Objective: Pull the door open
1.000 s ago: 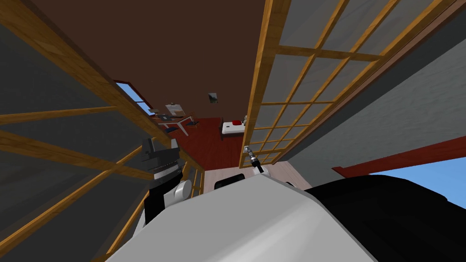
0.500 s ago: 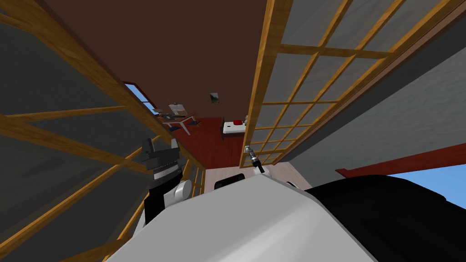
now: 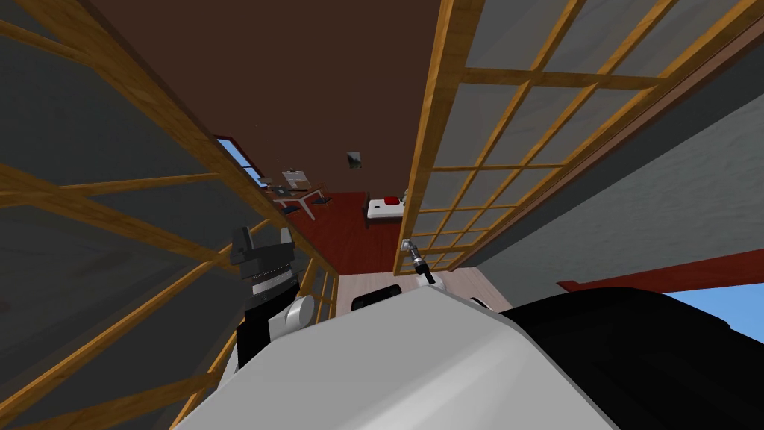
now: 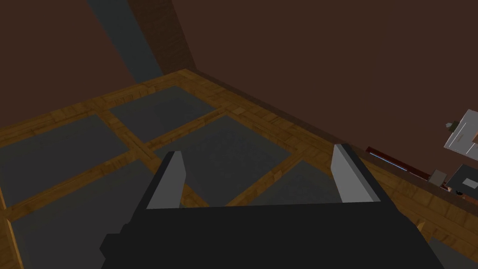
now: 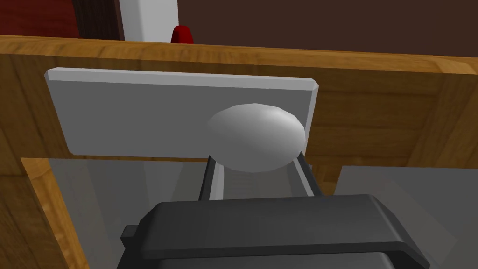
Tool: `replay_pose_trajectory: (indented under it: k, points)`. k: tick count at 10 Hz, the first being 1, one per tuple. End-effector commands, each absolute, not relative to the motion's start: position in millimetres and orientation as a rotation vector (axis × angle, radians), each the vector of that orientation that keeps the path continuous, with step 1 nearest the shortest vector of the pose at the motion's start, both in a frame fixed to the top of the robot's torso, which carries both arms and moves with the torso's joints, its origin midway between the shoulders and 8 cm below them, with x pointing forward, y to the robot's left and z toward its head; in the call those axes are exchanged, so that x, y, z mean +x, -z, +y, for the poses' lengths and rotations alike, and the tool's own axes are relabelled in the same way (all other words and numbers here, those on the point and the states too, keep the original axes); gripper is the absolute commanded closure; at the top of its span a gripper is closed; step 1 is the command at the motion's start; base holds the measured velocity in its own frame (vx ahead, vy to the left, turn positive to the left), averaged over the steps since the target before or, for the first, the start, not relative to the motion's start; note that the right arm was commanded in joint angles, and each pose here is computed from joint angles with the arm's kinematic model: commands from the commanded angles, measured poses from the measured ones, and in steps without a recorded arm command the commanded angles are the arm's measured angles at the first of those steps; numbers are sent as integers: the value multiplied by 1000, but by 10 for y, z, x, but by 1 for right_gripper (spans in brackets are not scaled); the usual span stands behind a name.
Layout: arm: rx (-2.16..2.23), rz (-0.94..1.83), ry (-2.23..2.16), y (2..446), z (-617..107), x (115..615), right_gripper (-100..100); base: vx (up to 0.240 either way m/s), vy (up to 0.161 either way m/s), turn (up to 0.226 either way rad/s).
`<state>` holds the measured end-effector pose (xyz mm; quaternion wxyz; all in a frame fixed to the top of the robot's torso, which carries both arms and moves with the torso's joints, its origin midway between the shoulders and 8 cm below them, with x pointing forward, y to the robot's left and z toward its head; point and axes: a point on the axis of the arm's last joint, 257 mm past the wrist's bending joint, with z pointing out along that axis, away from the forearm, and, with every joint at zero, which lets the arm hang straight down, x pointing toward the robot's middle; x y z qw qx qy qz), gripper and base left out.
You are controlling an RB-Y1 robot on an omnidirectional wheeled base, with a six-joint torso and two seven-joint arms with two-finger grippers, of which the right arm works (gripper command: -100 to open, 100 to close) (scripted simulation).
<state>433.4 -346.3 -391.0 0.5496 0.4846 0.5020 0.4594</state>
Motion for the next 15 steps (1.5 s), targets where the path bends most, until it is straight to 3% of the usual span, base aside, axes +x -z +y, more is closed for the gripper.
replay_pose_trajectory:
  k: [1,15]
  points:
    - [1188,1149,-1143,3880,-3438,4345,100,-43,-6,89]
    - [1472,887,-1406,3864,-3654,4275,100,-33,-3,53]
